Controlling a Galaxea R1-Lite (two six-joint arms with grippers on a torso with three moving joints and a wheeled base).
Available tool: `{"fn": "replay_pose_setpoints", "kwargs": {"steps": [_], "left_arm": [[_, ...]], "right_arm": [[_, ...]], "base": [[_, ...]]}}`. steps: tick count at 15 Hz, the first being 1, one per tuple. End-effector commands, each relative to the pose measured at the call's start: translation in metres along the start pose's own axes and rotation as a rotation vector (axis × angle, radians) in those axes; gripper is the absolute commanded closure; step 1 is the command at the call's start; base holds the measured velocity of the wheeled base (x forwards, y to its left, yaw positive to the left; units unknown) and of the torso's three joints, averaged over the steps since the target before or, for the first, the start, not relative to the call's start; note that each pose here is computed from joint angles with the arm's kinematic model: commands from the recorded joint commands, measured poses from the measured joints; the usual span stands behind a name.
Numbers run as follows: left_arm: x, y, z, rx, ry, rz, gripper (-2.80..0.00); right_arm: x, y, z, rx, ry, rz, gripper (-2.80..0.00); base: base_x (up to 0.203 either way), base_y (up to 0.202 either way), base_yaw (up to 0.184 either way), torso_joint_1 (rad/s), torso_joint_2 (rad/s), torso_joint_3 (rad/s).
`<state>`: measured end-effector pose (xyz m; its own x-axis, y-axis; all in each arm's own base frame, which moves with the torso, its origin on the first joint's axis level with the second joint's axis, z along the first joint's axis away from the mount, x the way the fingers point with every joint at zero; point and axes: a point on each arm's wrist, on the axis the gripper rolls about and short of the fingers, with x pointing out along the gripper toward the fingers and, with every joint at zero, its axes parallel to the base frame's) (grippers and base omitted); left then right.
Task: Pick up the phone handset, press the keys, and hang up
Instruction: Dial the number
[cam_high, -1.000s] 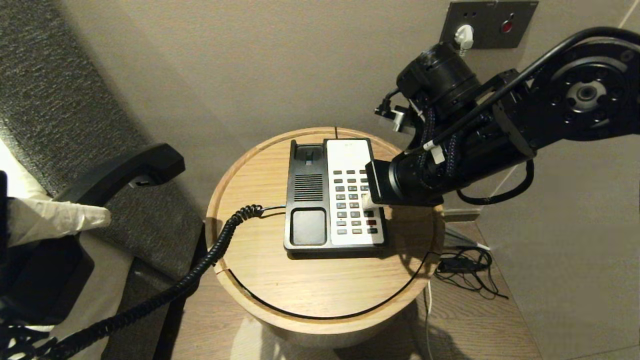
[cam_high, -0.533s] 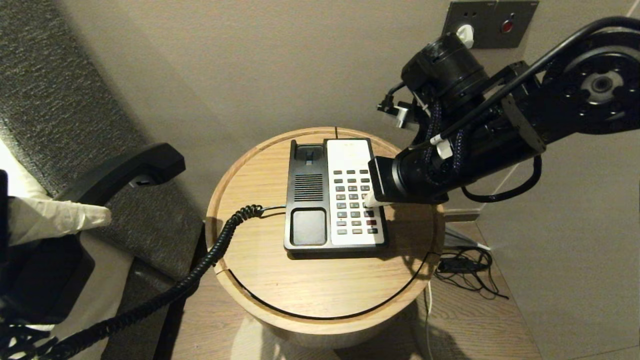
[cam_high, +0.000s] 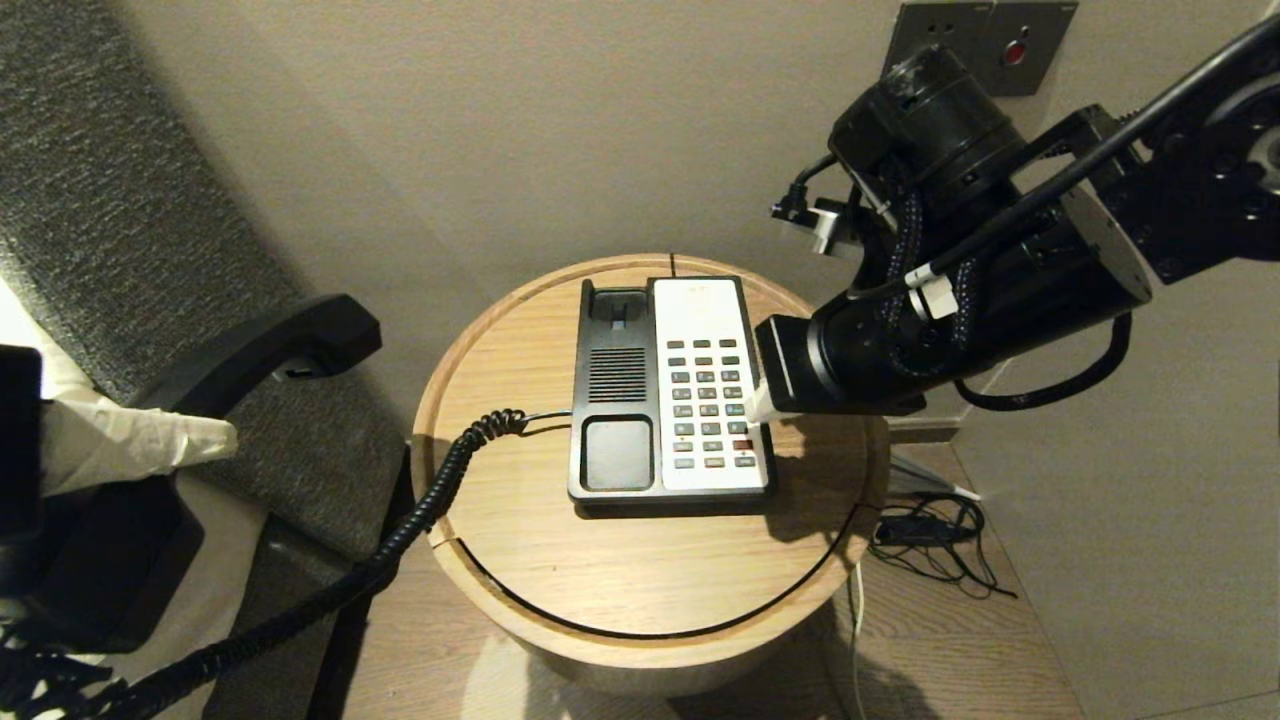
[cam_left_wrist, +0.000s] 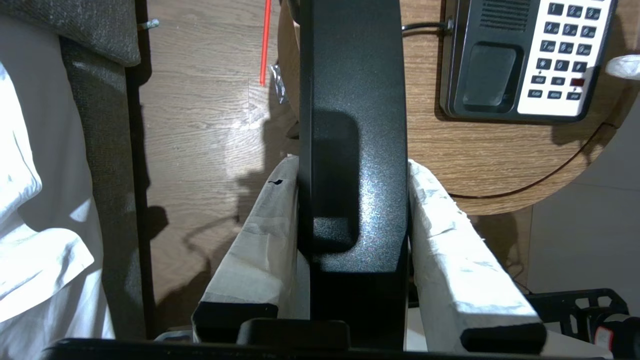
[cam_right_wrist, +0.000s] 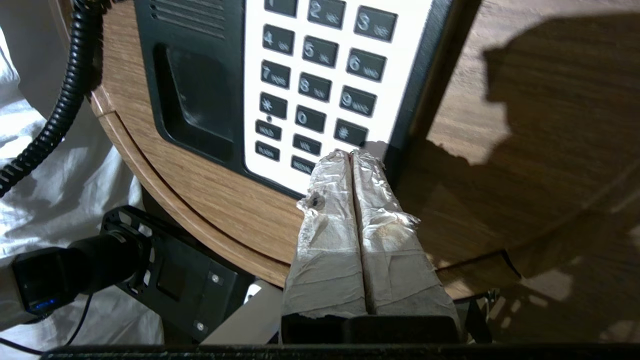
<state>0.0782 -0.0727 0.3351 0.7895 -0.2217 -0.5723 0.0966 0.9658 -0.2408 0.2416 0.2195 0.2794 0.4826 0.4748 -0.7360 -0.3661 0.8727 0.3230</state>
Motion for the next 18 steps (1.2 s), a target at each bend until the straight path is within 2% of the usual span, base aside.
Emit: {"fn": "replay_pose_setpoints", "kwargs": {"steps": [1,4,10,18], "left_arm": [[0.004,-0.001,-0.001,0.006,0.014,0.012,0.00],[0.004,-0.002,-0.001,0.007,0.016,0.014,0.00],[0.004,-0.002,-0.001,0.005,0.016,0.014,0.00],[0.005,-0.002,-0.001,0.008,0.017,0.015,0.00]], "right_arm": [[-0.007,-0.002,-0.006,0.003,0.013,-0.005,0.00],[-0.004,-0.004,-0.011,0.001,0.046,-0.014,0.00],[0.008,0.013,-0.017,-0.035,0.074,0.017,0.00],[0.015,0.012,-0.019,-0.037,0.093,-0.004,0.00]], "base": [[0.000,0.000,0.000,0.000,0.00,0.000],[0.000,0.000,0.000,0.000,0.00,0.000],[0.000,0.000,0.000,0.000,0.00,0.000],[0.000,0.000,0.000,0.000,0.00,0.000]]}}
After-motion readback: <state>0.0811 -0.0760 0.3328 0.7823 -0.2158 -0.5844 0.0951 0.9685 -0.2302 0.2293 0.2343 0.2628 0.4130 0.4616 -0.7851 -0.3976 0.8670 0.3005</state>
